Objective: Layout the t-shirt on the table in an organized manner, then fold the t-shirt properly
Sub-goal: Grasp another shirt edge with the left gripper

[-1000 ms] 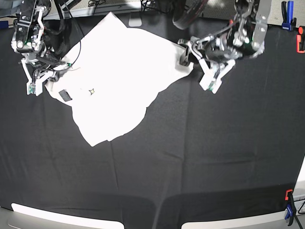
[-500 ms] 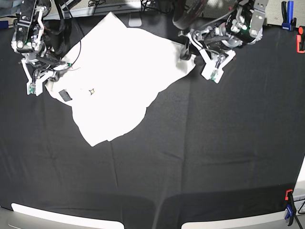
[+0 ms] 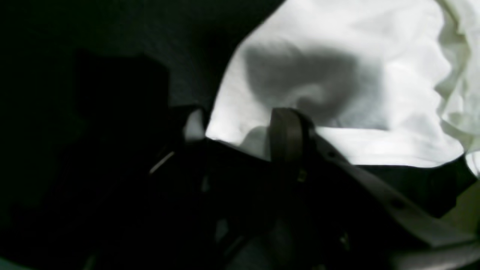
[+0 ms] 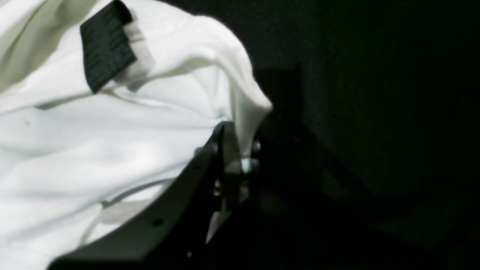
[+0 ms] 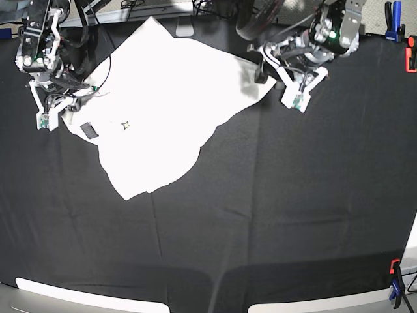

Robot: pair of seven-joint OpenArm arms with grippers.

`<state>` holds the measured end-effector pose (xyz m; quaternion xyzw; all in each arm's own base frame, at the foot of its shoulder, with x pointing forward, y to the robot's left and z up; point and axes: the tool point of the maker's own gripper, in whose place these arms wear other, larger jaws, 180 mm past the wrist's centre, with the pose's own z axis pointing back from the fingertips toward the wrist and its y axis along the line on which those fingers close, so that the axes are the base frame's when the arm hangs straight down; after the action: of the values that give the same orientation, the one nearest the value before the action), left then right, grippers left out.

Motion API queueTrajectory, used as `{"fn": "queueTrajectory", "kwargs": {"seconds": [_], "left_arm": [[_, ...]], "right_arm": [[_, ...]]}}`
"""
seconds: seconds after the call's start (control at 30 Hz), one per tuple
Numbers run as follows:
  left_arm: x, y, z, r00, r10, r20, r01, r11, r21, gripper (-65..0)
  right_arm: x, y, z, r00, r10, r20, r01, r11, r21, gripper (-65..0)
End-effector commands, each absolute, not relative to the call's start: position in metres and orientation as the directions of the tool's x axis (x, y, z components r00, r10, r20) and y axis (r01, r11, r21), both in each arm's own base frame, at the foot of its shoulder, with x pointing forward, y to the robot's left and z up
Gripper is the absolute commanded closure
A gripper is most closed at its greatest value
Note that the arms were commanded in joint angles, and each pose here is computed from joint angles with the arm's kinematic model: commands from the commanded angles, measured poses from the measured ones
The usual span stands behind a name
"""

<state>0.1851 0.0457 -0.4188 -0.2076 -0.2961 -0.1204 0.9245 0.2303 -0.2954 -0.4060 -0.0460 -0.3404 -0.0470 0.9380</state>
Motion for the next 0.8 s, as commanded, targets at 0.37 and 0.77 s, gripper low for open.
{"fn": "queueTrajectory", "kwargs": {"seconds": [0.37, 0.77], "left_arm": [[0.189, 0.049, -0.432, 0.782, -0.093, 0.616, 0.344, 0.889, -0.303, -25.6], [0.171, 0.041, -0.456, 0.837, -0.153, 0.525, 0.374, 0.861, -0.345, -2.6]], "right_arm": [[0.239, -0.3, -0.394, 0.736, -0.045, 0.676, 0.12, 0.991, -0.064, 0.0], [0.239, -0.3, -0.394, 0.735, -0.045, 0.676, 0.12, 0.991, -0.064, 0.0]]}}
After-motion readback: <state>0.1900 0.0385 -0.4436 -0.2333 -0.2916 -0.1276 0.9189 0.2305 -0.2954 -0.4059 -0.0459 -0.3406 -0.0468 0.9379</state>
